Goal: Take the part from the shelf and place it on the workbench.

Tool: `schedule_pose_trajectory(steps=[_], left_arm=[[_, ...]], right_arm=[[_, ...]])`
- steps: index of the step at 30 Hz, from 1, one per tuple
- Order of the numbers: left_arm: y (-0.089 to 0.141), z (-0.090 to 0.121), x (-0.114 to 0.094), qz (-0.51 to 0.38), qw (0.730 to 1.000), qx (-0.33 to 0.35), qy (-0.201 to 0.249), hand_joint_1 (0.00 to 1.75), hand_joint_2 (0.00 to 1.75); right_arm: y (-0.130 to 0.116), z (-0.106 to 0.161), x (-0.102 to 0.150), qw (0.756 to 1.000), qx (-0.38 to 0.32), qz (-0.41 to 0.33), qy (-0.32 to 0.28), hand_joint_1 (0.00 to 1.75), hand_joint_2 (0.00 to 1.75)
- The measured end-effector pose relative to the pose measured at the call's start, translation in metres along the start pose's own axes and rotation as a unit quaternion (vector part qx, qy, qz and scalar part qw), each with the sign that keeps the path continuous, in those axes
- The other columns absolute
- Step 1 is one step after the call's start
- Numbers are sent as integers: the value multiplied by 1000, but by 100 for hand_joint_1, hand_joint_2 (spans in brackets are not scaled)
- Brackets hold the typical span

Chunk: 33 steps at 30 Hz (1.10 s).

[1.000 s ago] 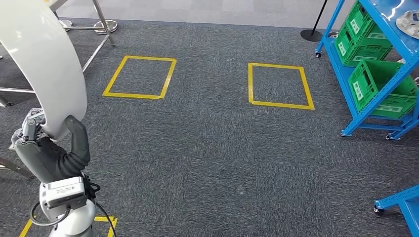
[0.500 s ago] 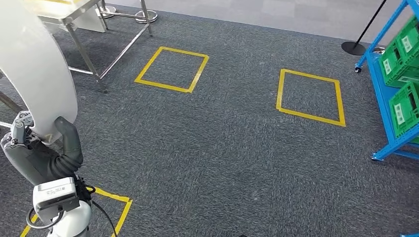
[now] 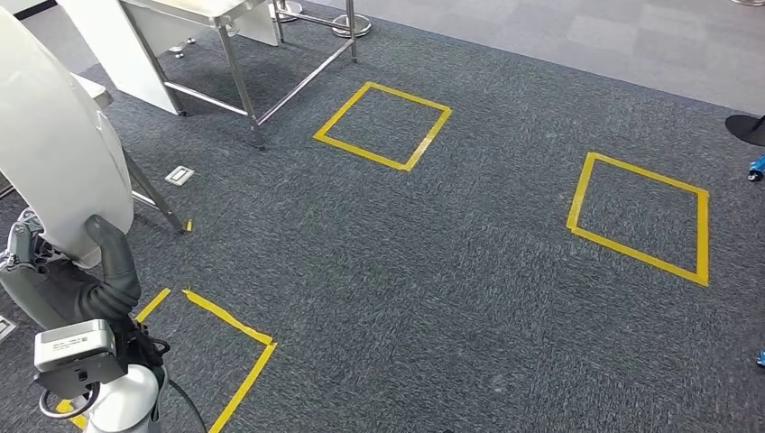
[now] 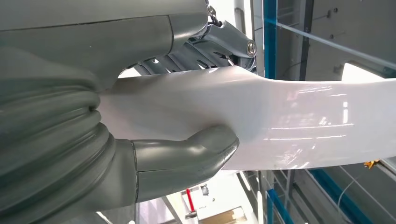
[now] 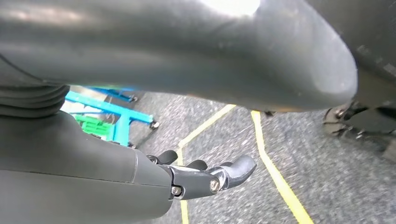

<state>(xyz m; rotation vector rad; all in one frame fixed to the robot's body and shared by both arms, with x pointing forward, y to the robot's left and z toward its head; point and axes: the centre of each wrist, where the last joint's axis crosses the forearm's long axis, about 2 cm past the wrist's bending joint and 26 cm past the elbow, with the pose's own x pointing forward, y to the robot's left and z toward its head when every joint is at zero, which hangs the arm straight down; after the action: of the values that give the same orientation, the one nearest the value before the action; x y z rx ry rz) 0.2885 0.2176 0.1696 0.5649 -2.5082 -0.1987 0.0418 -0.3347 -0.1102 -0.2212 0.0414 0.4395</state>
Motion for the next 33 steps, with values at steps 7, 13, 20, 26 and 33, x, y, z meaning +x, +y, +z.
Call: schedule_pose_trajectory(steps=[7,13,20,26,33], left_arm=[[-1,0,-5,12,1000,-4,10,175,175],[-4,-3,-8,36,999,-8,19,175,175],[-5,3,-9,41,999,-12,29,175,175],[-5,7,-9,41,998,-16,35,175,175],[-4,8,-10,40,998,-16,36,175,175]], right_arm=[[2,0,-4,1000,11,-5,11,0,0],[1,0,-2,1000,7,-5,9,0,0],[3,0,-4,1000,6,5,2,0,0],[4,-1,-7,1000,6,6,3,0,0],[2,-1,-5,1000,3,7,-2,0,0]])
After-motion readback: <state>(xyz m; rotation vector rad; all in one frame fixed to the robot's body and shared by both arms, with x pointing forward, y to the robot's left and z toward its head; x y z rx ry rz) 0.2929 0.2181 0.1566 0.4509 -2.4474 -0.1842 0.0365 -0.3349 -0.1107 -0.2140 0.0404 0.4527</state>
